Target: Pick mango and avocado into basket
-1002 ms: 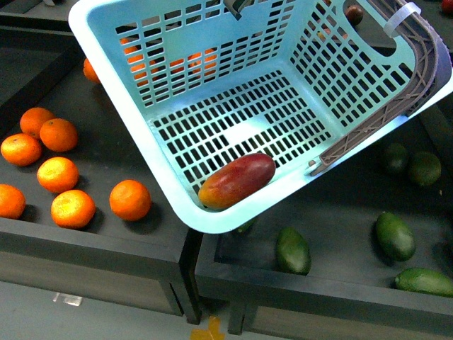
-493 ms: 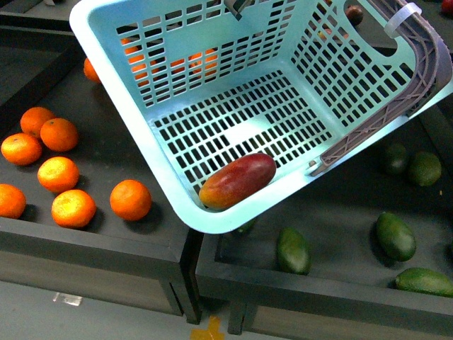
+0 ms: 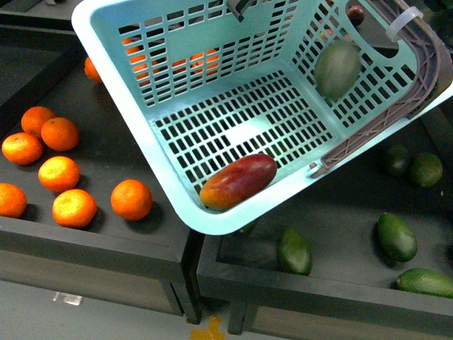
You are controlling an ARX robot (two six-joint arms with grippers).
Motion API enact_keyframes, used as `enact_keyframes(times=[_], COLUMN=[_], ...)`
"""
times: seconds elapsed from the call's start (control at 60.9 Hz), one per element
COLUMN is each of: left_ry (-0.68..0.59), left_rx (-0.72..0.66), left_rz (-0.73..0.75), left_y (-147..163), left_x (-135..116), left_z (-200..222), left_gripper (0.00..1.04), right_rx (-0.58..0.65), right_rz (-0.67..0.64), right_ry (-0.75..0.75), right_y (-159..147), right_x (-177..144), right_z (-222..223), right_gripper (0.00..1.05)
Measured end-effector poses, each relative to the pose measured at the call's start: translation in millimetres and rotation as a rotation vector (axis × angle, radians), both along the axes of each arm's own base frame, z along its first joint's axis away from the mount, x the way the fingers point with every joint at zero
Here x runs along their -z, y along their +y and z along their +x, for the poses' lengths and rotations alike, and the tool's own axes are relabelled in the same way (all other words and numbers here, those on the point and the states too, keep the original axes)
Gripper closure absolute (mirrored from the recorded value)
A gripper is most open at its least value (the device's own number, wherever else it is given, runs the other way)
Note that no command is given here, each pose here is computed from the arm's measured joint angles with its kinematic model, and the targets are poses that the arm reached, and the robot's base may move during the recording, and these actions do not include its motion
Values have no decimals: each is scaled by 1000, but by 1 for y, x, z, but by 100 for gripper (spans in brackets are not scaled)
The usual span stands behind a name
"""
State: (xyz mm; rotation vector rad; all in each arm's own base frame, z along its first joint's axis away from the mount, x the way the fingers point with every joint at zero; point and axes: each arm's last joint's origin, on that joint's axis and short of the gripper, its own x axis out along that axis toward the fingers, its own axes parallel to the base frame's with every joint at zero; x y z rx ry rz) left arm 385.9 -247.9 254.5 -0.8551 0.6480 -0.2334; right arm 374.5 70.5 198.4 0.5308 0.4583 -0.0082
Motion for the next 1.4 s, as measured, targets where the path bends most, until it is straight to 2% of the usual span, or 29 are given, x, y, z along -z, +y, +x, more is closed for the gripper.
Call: enact_keyframes(times=[0.099, 0.148, 0.197, 0.23, 0.279, 0.345, 0.509, 0.69, 0.92, 1.199, 1.397], left_ry=[-9, -1, 10, 14, 15, 13, 16, 14, 16, 15, 14], left_rx=[23, 24, 21, 15, 9, 9, 23, 13, 17, 18, 16], left_rz=[22, 7, -12, -18, -18, -16, -20, -18, -20, -18, -17], left_y=[-2, -1, 1, 2, 3, 3, 0, 1, 0, 0, 0], left_x=[1, 1, 1, 1, 1, 1, 1, 1, 1, 1, 1], left_z=[-1, 0, 1, 1, 2, 2, 0, 1, 1, 1, 1], left_gripper=[99, 99, 99, 99, 99, 99, 99, 99, 99, 99, 99], right_rx=[29, 40, 41, 49, 51, 34, -20, -5, -7, -11, -9], right_rz=[-24, -79, -181, -229, -354, -423, -500, -523, -527, -527, -527], right_ry=[-4, -78, -229, -280, -393, -454, -457, -441, -446, -436, -443], right_y=[-18, -31, -45, -50, -58, -59, -64, -71, -71, -71, -70], right_x=[-3, -5, -7, -8, -10, -10, 4, 15, 23, 38, 36], right_z=[-5, -10, -20, -25, -44, -62, -101, -137, -176, -206, -221], right_gripper=[6, 10, 18, 22, 32, 43, 71, 104, 102, 102, 102])
